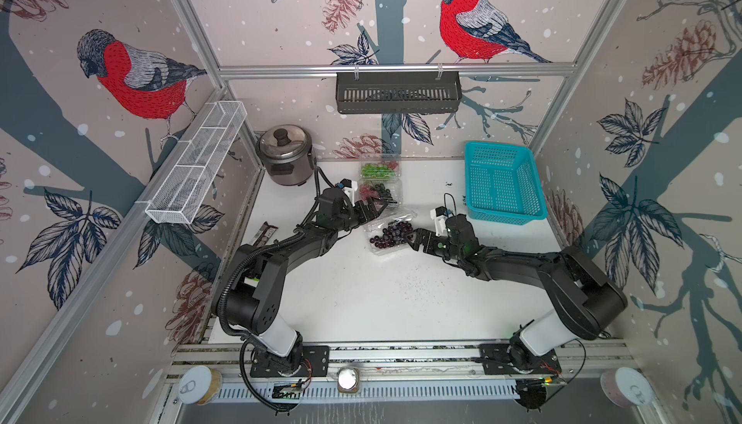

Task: Pack grapes into containers
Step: Close the packing box at the center of the board, then move the packing box to the center of the board.

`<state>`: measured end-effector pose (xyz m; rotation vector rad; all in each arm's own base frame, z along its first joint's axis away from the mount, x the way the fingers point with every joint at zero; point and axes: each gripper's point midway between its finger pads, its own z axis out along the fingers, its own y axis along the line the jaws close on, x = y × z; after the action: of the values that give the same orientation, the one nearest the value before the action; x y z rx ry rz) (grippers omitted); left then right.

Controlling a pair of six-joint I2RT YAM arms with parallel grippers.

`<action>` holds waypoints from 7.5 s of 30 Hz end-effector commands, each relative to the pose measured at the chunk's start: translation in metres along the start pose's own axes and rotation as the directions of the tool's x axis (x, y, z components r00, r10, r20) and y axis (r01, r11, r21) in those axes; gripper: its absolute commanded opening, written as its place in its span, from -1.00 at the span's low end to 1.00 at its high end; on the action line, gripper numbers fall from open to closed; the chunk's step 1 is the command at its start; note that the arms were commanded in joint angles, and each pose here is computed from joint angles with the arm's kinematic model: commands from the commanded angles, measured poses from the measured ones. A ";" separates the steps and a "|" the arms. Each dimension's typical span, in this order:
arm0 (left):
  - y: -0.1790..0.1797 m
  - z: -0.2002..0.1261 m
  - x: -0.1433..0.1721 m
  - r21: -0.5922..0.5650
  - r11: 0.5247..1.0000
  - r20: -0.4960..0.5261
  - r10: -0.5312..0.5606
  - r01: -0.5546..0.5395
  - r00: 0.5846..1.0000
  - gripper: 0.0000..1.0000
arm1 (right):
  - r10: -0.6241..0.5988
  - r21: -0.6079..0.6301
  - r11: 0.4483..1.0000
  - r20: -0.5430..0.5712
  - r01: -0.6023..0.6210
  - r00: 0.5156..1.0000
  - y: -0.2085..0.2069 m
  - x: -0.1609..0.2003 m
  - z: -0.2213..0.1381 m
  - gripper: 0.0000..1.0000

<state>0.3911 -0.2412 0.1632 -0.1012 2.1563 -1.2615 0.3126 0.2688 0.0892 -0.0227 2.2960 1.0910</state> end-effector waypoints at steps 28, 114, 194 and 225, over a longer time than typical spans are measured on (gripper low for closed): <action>-0.047 0.048 0.044 0.079 0.996 -0.089 0.040 -0.033 0.995 0.94 | 0.072 -0.091 0.994 0.088 -0.064 0.994 -0.022 -0.015 -0.047 0.96; -0.044 0.051 0.091 0.061 0.998 -0.175 0.032 -0.021 0.984 0.93 | 0.476 -0.442 0.797 0.040 -0.411 0.879 -0.021 -0.013 0.001 -0.62; 0.023 -0.024 0.060 -0.084 0.986 -0.019 -0.145 0.143 0.989 0.93 | -0.010 0.161 0.987 0.129 -0.011 0.992 -0.048 -0.056 -0.018 0.99; 0.003 0.093 0.030 -0.023 0.996 -0.150 -0.093 0.090 0.984 0.94 | 0.003 0.072 0.997 0.022 -0.004 1.000 -0.056 -0.056 -0.023 0.99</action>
<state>0.4205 -0.3194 0.1163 -0.1568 2.2983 -1.3531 0.3584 0.1955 0.0756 0.0393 2.3762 0.9278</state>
